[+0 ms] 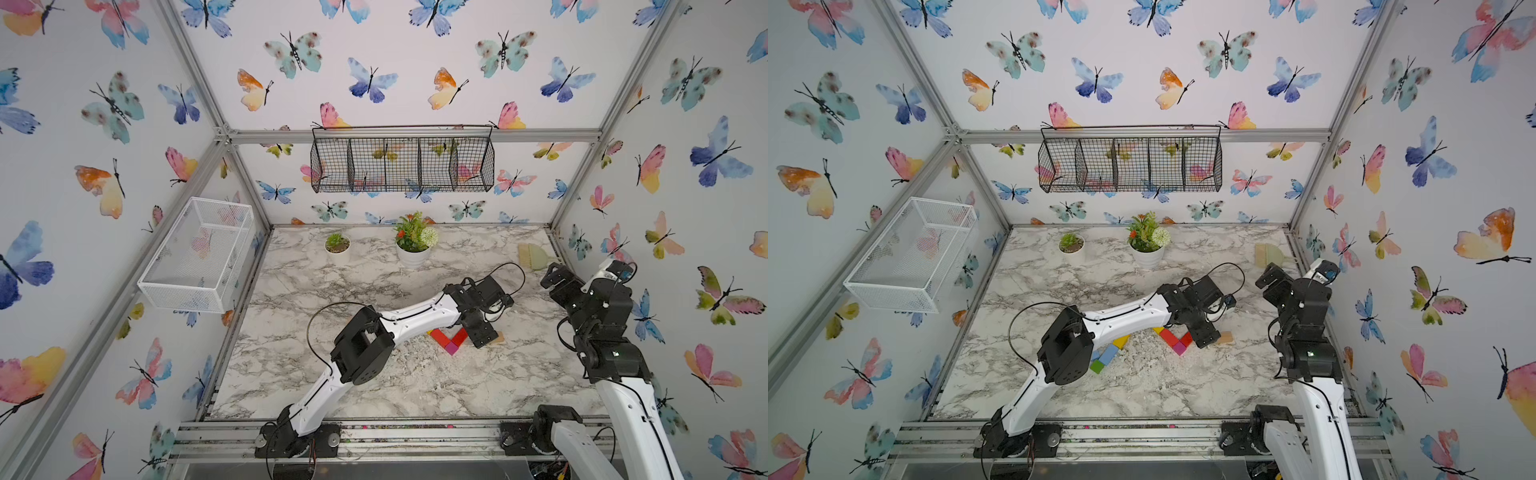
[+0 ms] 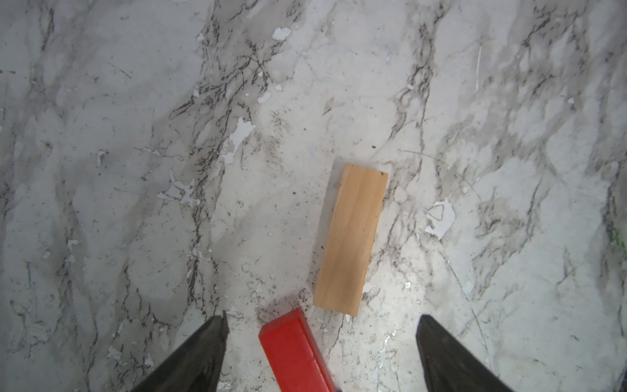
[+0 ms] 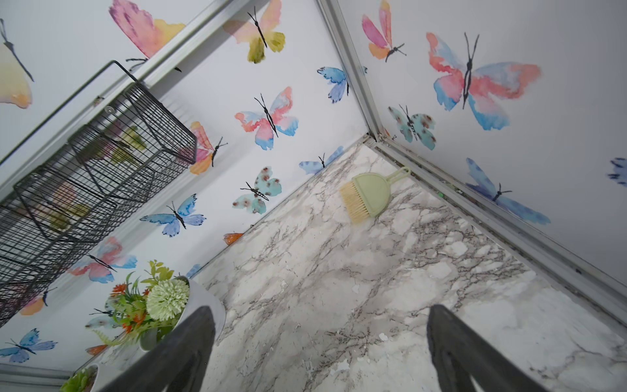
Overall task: Assemble the letter v with building blocks
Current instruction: Pick up the building block from the center of the board.
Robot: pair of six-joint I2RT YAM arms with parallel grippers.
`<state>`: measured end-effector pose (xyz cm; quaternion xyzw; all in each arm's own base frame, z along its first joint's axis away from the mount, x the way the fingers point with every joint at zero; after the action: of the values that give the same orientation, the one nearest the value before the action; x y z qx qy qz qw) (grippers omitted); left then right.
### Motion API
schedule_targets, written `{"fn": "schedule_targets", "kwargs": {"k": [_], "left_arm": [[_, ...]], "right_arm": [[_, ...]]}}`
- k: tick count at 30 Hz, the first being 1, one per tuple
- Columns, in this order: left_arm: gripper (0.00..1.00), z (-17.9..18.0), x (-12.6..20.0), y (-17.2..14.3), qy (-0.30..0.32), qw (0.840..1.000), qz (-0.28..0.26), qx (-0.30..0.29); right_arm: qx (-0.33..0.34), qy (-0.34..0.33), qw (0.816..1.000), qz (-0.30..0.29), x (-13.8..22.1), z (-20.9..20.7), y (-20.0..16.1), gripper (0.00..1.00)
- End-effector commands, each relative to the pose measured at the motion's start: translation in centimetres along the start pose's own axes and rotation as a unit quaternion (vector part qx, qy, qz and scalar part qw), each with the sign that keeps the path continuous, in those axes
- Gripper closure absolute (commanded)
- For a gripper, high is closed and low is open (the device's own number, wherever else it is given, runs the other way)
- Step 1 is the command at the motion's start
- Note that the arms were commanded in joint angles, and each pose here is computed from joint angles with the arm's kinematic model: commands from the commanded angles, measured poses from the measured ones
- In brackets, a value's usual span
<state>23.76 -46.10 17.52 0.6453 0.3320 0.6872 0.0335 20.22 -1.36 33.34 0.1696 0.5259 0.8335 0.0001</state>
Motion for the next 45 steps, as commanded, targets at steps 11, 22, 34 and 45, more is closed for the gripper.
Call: {"fn": "schedule_targets", "kwargs": {"k": [11,22,34,45], "left_arm": [[0.14,-1.5,-2.2,0.5,-0.027,0.999,-0.005,-0.029],[0.19,-1.9,-3.8,0.6,-0.021,0.999,-0.005,-0.033],[0.28,-2.0,-5.1,0.3,-0.034,0.999,-0.003,-0.031],[0.33,-2.1,-6.3,-0.3,-0.044,0.999,0.007,-0.03]], "right_arm": [[0.018,0.088,0.995,-0.043,0.7,3.3,4.9,0.01],[0.022,0.137,0.99,-0.02,-0.2,4.4,5.0,0.01],[0.024,0.133,0.991,-0.008,-0.7,4.2,4.4,0.01],[0.027,0.129,0.991,-0.002,-1.0,4.0,4.0,0.01]]}}
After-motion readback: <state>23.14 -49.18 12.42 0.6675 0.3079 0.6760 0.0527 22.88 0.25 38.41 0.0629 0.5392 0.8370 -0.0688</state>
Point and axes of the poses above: each gripper's point midway between its finger pads, its own x axis back along the fingers, its own z axis along the line the jaws close on, y = z × x, the point moved 10 cm from there along x, back along the fingers, and after that the axes turned 6 degrees about x, right-handed, at the moved point
